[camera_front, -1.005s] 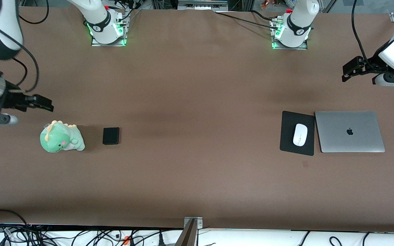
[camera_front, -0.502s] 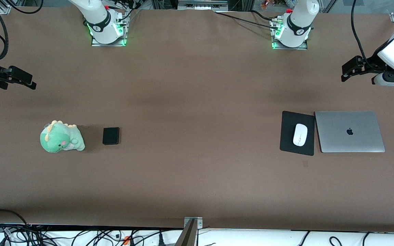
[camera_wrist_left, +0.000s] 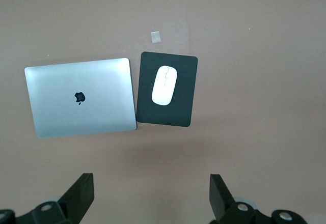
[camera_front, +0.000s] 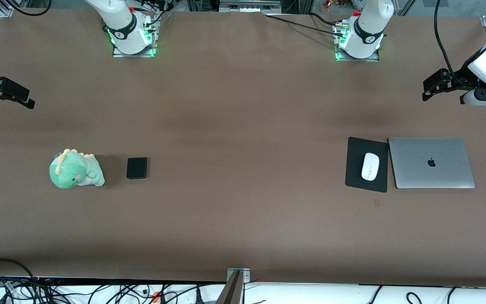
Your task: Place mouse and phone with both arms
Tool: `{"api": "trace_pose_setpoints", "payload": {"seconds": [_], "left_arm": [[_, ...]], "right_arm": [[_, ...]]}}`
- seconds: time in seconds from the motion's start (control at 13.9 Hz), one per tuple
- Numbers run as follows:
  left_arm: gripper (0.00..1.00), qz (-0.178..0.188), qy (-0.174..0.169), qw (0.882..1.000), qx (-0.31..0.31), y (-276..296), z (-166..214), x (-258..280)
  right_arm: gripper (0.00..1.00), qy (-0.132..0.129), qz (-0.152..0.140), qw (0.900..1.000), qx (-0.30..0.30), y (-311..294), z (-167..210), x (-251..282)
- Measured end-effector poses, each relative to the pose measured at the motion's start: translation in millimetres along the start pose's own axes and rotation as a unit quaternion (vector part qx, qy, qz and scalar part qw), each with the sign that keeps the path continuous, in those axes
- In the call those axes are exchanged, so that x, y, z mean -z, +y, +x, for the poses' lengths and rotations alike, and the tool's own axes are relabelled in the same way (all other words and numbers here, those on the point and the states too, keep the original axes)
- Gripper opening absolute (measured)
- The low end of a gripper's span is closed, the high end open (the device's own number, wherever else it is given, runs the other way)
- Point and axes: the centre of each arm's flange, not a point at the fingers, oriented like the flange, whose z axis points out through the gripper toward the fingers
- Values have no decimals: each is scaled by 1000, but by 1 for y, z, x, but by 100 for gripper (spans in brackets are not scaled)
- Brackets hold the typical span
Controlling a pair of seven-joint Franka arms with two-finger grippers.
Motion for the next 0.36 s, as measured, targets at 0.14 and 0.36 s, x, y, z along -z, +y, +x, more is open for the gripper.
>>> {"api": "trace_pose_setpoints", "payload": {"seconds": [0.14,0.36], "left_arm": [[100,0,1,1000,4,-5,-1,1],[100,0,3,1000,6,-6,-2,3]], "right_arm": [[100,2,-1,1000,1,-3,0,3],[100,2,-3,1000,0,-2,0,3]]}}
